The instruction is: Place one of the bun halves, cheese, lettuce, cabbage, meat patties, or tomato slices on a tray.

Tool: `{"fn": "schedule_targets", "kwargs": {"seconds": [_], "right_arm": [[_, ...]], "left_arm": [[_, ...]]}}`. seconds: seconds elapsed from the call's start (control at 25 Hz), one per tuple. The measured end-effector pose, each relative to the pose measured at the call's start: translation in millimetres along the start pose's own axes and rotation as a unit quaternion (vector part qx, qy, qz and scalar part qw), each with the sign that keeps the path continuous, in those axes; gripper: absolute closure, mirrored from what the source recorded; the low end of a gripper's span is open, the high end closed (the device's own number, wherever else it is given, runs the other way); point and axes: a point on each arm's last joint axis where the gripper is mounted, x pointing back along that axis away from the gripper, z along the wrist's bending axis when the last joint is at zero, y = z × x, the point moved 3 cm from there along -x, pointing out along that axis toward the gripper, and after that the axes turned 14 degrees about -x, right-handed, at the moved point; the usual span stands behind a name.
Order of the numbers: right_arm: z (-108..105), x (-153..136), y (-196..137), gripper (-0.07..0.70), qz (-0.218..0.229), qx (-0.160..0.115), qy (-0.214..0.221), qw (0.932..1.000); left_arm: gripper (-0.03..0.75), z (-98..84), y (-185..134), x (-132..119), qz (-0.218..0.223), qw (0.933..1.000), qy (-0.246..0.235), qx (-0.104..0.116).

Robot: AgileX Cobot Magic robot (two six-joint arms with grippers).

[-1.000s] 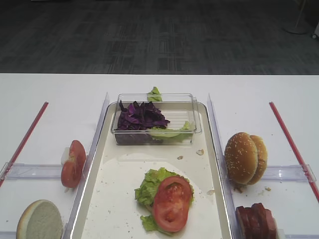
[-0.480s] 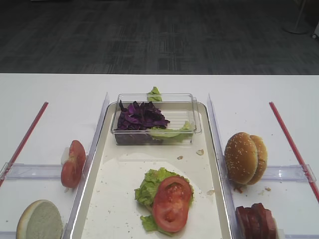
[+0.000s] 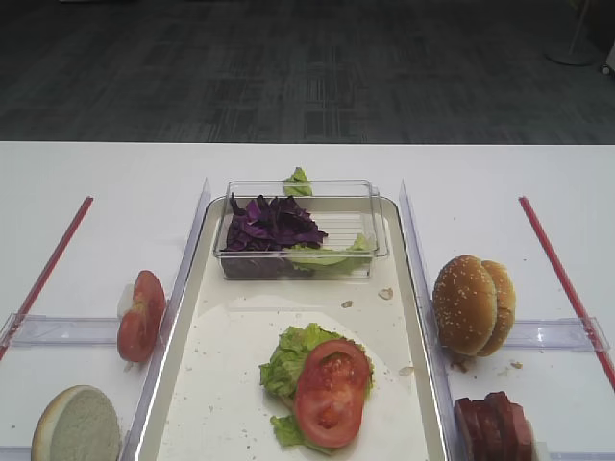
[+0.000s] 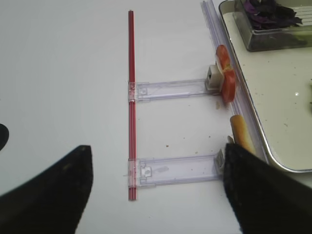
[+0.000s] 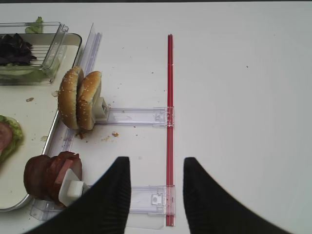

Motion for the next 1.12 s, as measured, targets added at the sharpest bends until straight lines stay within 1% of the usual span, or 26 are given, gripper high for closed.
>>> {"fn": "schedule_targets", "kwargs": {"seconds": [1.12], "right_arm": [[0.0,0.0,0.0,0.33,0.0,0.0,0.0,1.0]], "left_arm": [[0.204,0.0,0.0,0.0,0.0,1.0,0.0,0.0]]}}
